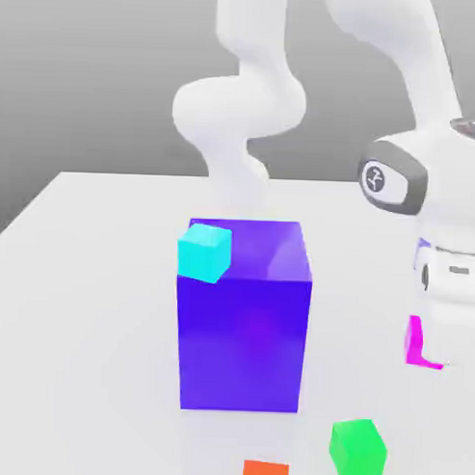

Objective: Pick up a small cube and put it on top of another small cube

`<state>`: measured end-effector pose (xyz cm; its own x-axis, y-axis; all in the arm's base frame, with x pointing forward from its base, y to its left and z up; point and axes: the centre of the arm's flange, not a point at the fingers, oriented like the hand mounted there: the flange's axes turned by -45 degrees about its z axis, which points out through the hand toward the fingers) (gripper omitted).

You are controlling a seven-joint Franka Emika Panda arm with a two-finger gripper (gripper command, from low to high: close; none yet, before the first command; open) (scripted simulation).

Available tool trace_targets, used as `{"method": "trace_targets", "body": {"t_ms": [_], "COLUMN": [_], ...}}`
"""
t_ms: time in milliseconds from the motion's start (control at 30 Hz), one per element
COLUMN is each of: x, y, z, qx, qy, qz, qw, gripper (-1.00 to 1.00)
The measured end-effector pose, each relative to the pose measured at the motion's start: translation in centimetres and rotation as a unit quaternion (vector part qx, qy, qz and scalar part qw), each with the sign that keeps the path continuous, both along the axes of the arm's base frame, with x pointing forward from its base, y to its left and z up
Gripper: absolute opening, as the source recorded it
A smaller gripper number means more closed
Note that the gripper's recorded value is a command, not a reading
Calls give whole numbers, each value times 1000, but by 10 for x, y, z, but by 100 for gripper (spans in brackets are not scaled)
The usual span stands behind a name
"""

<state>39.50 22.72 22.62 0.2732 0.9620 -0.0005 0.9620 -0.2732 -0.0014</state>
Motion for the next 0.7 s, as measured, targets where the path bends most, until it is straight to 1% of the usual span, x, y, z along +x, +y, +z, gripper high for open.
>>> {"method": "trace_targets", "body": {"t_ms": [167,300,333,533,700], "x": [56,63,63,63,64], "y": [-61,-68,-69,-69,-69], "z": [11,-33,-43,-47,4], "qx": [0,0,0,0,0], "qy": [0,0,0,0,-1], "qz": [-40,-45,-45,-45,-45], "qw": [999,999,999,999,999], "gripper": [-100,-100,100,100,100]}}
